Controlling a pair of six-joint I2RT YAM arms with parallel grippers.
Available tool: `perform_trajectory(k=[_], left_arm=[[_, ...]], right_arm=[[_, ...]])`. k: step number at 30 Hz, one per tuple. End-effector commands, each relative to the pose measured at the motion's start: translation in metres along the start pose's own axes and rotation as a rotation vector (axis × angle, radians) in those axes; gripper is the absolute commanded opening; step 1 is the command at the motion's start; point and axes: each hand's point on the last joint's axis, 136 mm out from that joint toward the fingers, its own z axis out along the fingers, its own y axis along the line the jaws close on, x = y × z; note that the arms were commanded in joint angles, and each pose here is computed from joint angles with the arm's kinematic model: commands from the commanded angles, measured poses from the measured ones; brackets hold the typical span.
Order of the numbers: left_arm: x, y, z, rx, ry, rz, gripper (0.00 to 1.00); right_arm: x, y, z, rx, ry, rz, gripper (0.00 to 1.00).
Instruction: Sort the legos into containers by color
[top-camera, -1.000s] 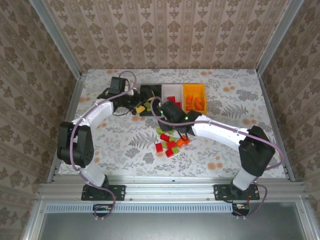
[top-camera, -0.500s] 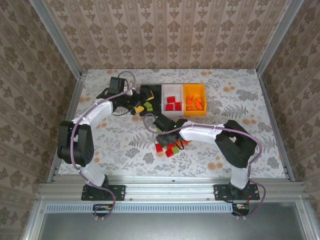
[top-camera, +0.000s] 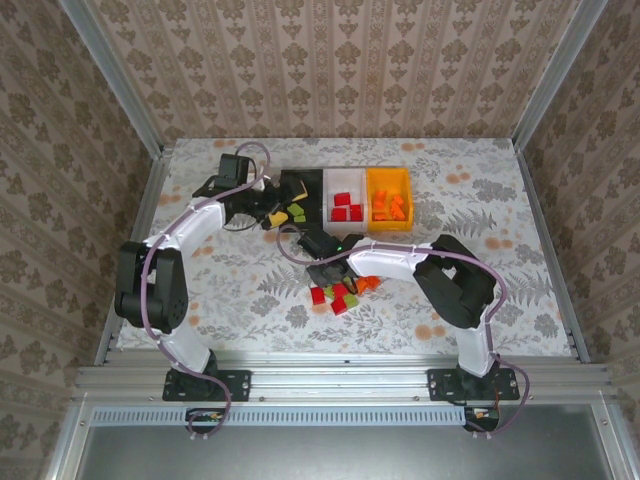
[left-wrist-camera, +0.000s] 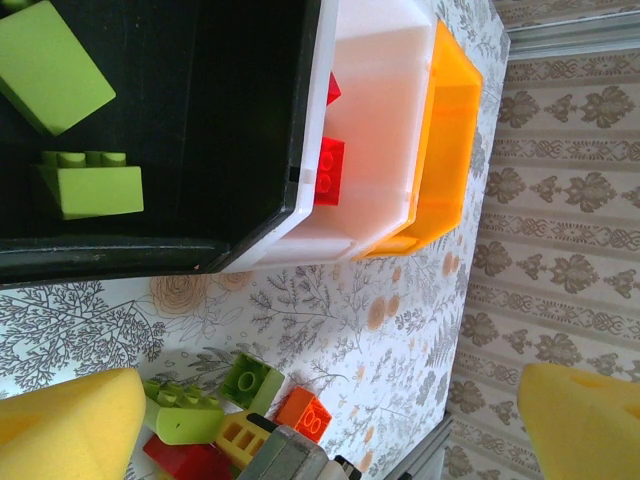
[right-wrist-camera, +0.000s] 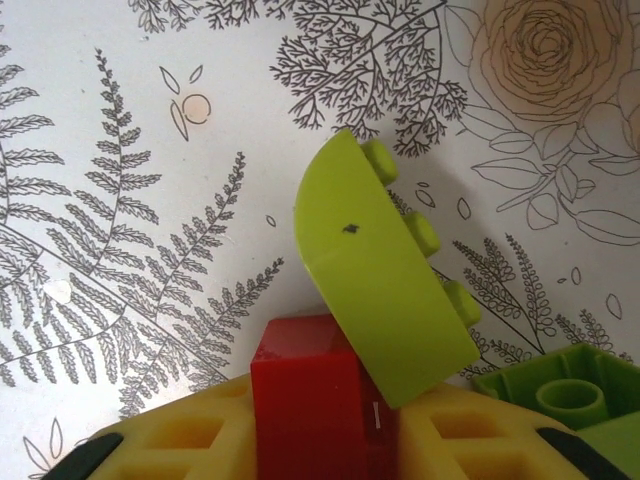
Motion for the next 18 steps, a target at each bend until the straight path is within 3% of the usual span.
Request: perform_trajectory(k=[1,9,18], left_arm=[[-0.004,-0.004,-0.008,0.021,-0.010,-0.009,0.98],[-0.013,-0.006,-0.020,0.032,-0.042,-0.013,0.98],[-0.035,0.005,-0.042,0.035,-0.115,-0.047,0.98]], right_arm=[[-0.014,-0.008,-0.005,0.051,-0.045,-0.057,0.32],[-0.046,0.001,-0.066,-0.052,-0.188,-0.054,0.31],[-0.078,-0.026,-0.120,-0.015,-0.333,-0.004,0.31]])
